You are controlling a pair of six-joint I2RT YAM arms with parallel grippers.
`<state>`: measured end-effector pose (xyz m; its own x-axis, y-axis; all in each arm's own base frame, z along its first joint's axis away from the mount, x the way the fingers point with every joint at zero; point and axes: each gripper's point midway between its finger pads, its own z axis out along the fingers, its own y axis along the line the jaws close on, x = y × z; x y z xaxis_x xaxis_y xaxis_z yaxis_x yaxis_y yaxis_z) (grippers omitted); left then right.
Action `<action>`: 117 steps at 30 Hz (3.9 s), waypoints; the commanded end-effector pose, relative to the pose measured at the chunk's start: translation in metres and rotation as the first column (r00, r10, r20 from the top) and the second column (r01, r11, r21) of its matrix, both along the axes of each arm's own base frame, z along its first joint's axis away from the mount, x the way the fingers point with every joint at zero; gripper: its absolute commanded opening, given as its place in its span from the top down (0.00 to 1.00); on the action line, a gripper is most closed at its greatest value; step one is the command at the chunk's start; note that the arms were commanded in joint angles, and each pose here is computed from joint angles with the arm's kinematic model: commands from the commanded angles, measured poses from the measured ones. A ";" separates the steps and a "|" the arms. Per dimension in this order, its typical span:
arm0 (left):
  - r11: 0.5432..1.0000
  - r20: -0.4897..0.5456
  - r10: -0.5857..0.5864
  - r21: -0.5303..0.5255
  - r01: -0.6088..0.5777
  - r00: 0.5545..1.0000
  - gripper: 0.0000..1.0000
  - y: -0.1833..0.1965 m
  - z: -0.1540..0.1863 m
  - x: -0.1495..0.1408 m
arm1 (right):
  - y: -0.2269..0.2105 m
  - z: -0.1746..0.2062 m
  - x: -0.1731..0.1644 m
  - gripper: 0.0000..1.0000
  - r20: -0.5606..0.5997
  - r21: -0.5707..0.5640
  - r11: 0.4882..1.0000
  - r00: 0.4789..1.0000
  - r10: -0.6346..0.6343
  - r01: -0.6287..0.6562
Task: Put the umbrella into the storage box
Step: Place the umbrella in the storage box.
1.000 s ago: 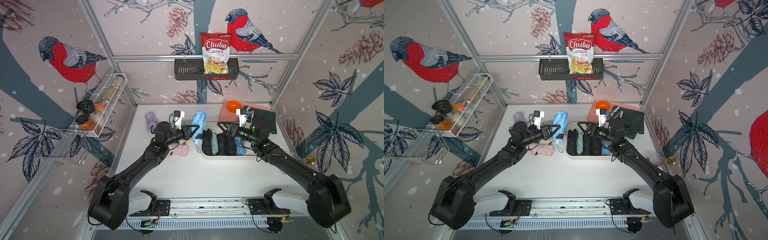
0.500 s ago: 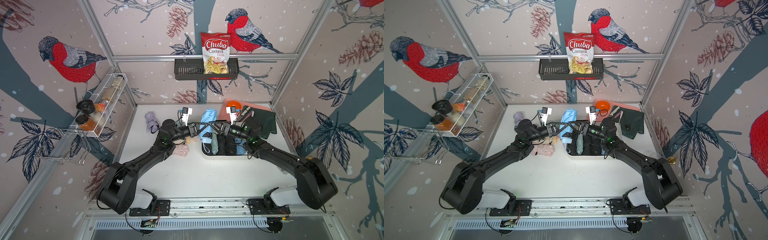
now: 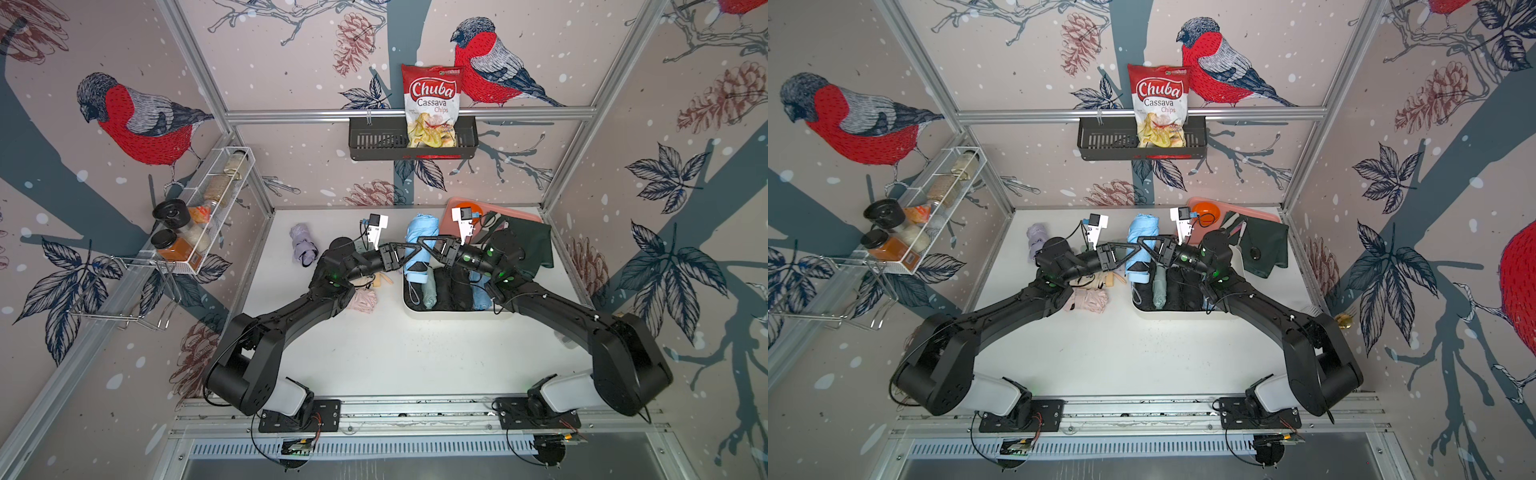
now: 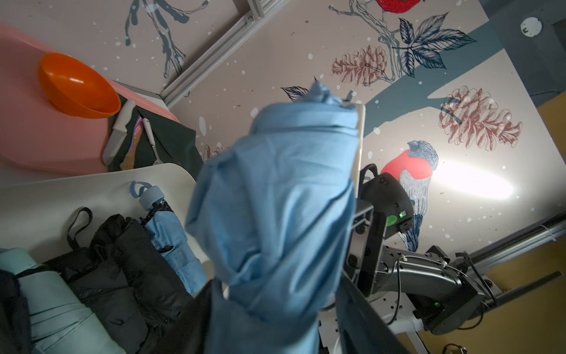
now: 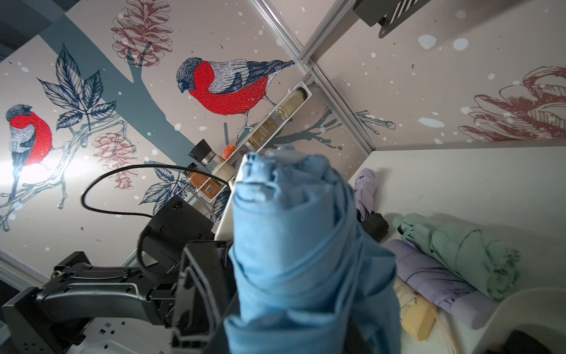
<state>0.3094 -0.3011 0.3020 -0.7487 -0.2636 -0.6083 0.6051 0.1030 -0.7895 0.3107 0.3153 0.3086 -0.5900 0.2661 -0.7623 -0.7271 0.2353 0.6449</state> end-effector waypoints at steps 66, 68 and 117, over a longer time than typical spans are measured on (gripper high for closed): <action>0.722 0.036 0.501 0.534 -0.441 0.865 0.01 0.070 -0.124 0.058 | -0.248 -0.234 0.074 0.73 0.127 -0.990 -0.053 0.666 -0.735 0.130; 0.721 0.033 0.503 0.535 -0.440 0.864 0.01 0.070 -0.126 0.058 | -0.238 -0.238 0.073 0.70 0.114 -0.991 -0.039 0.680 -0.724 0.124; 0.738 -0.061 0.466 0.578 -0.350 0.883 0.01 0.055 -0.160 0.055 | -0.277 -0.258 0.057 0.92 0.000 -0.964 0.120 0.449 -0.894 0.239</action>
<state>0.3677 -0.2408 0.1441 -0.7469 -0.2542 -0.6144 0.2422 0.7565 -0.6075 0.3653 0.0363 0.0550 -0.8650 0.2107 -0.4553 0.2717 0.9597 -0.0720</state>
